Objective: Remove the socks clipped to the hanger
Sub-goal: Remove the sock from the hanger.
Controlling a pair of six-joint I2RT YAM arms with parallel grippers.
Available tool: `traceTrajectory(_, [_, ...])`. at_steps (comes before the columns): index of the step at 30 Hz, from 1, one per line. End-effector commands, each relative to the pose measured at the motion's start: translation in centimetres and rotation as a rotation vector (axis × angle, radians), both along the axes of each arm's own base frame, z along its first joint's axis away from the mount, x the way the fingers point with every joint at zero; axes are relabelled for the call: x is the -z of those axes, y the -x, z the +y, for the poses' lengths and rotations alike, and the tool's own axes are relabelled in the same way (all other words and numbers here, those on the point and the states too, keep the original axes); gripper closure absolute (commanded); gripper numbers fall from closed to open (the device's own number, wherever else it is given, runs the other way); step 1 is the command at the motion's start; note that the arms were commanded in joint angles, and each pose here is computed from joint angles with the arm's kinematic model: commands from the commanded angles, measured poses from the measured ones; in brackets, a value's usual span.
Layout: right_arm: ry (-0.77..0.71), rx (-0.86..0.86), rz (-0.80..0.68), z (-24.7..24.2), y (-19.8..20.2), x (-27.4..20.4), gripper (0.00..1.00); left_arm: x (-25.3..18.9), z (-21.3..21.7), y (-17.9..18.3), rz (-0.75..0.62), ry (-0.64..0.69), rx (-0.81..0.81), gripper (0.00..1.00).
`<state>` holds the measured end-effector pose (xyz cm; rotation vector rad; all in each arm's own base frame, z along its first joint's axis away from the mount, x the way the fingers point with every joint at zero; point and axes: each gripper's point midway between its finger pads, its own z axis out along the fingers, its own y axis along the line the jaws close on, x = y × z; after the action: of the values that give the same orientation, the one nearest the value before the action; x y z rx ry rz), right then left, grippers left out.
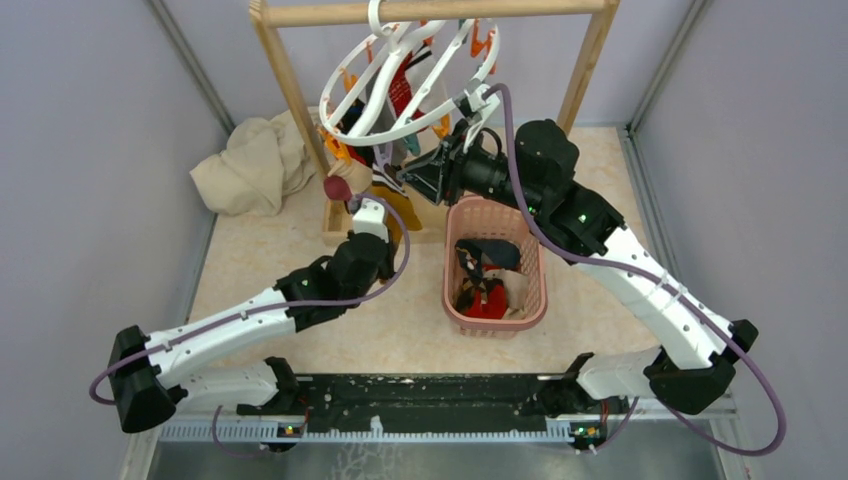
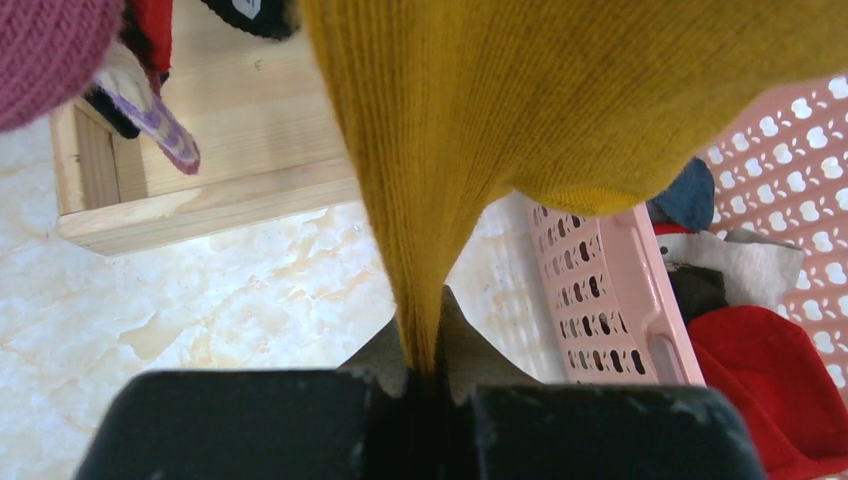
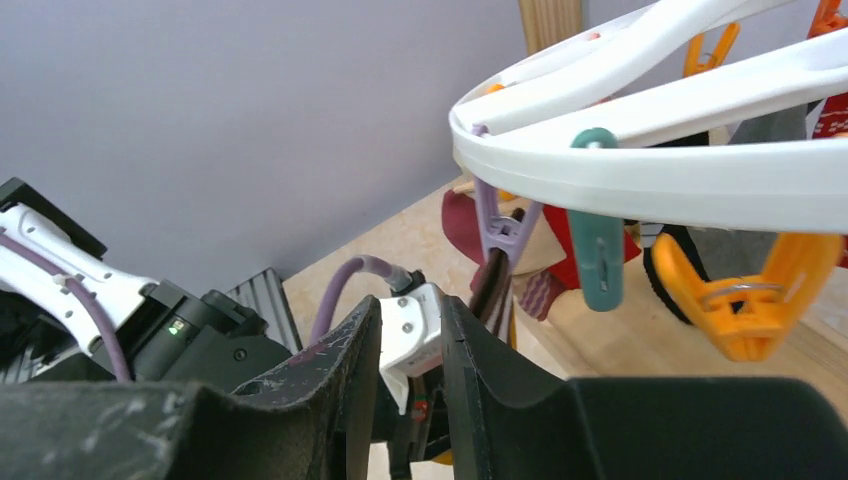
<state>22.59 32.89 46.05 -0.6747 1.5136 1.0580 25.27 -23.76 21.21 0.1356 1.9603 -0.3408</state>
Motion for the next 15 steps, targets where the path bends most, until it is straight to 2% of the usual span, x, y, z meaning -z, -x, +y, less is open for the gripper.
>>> traceTrajectory(1, [-0.049, -0.044, -0.054, -0.2, 1.5, -3.1, 0.70, -1.2, -1.1, -0.1, -0.043, 0.005, -0.001, 1.00])
traceTrajectory(4, [-0.031, -0.027, -0.044, -1.0, 1.8, -2.8, 0.69, -1.2, -1.5, -0.1, -0.048, -0.001, 0.003, 1.00])
traceTrajectory(10, [0.039, 0.048, -0.022, -3.4, 2.1, -0.1, 0.54, -2.0, -1.7, -0.1, -0.059, -0.002, 0.006, 1.00])
traceTrajectory(15, [0.075, 0.064, -0.002, -4.4, 2.5, 1.9, 0.50, -2.9, -1.5, 0.0, -0.070, 0.012, 0.006, 1.00])
